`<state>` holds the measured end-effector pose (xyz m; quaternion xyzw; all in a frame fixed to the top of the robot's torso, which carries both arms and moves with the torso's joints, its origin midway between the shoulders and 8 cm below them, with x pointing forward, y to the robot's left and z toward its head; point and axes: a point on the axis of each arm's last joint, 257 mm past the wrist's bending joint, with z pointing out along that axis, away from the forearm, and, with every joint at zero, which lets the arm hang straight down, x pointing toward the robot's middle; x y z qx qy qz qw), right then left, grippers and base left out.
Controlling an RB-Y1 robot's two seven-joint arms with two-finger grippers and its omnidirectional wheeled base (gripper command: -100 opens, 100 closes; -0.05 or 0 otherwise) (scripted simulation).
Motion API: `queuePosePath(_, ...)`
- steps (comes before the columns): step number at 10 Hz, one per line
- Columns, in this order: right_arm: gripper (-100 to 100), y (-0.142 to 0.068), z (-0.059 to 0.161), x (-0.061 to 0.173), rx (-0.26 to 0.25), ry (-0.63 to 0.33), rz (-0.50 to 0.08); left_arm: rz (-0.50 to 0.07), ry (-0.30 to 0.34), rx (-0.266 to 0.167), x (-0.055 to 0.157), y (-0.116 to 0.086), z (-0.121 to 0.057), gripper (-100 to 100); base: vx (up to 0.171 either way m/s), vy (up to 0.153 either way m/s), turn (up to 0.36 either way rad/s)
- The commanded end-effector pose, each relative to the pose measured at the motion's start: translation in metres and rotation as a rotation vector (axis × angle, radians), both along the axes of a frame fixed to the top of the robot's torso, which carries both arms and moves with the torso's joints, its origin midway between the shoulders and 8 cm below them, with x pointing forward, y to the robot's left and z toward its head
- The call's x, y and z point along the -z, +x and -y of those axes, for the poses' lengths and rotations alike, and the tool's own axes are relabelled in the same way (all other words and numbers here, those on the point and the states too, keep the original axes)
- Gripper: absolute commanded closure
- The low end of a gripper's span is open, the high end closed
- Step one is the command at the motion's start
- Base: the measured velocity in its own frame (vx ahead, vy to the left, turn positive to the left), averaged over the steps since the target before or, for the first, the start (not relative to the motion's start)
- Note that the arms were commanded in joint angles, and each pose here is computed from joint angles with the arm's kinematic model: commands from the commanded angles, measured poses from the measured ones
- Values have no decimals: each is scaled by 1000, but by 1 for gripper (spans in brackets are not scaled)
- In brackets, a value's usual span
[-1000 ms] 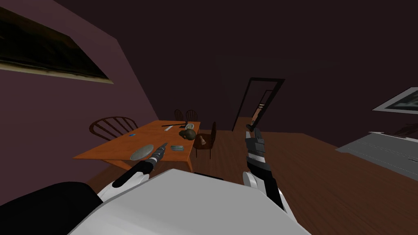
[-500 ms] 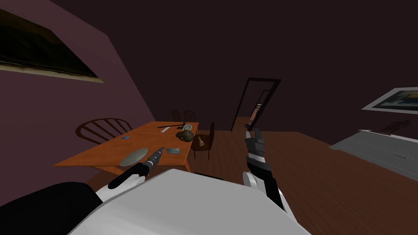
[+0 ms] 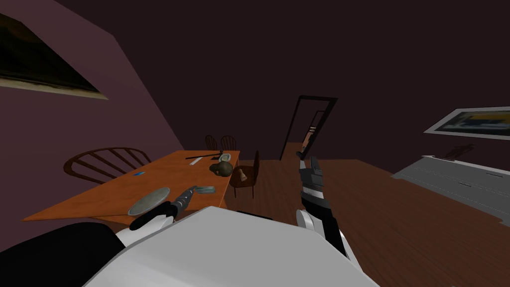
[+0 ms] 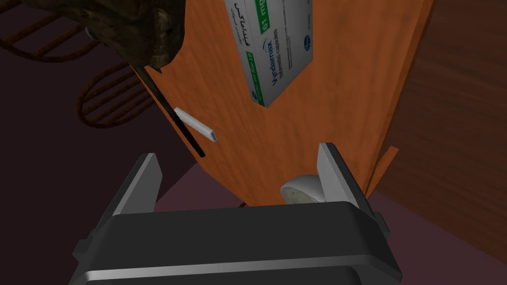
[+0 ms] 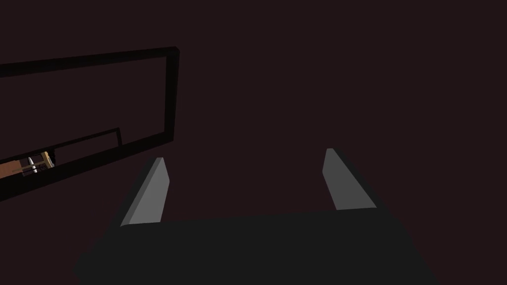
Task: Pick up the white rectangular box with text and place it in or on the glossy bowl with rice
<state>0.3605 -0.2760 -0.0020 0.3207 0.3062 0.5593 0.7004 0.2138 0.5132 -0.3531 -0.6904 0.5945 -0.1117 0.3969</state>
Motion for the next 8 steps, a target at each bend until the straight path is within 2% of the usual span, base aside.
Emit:
queuePosePath(1,0,0,0,0,0,0,0,-46,-20,-17,10,-15,-3,-100,90,-12,-60)
queuePosePath(2,0,0,0,0,0,0,0,-89,-38,-42,19,-28,-7,-100,87,-1,-108)
queuePosePath(3,0,0,0,0,0,0,0,-102,-44,-45,22,-31,-6,-100,68,9,-42)
queuePosePath(8,0,0,0,0,0,0,0,-229,-112,-113,47,-70,-10,-100,77,10,-73)
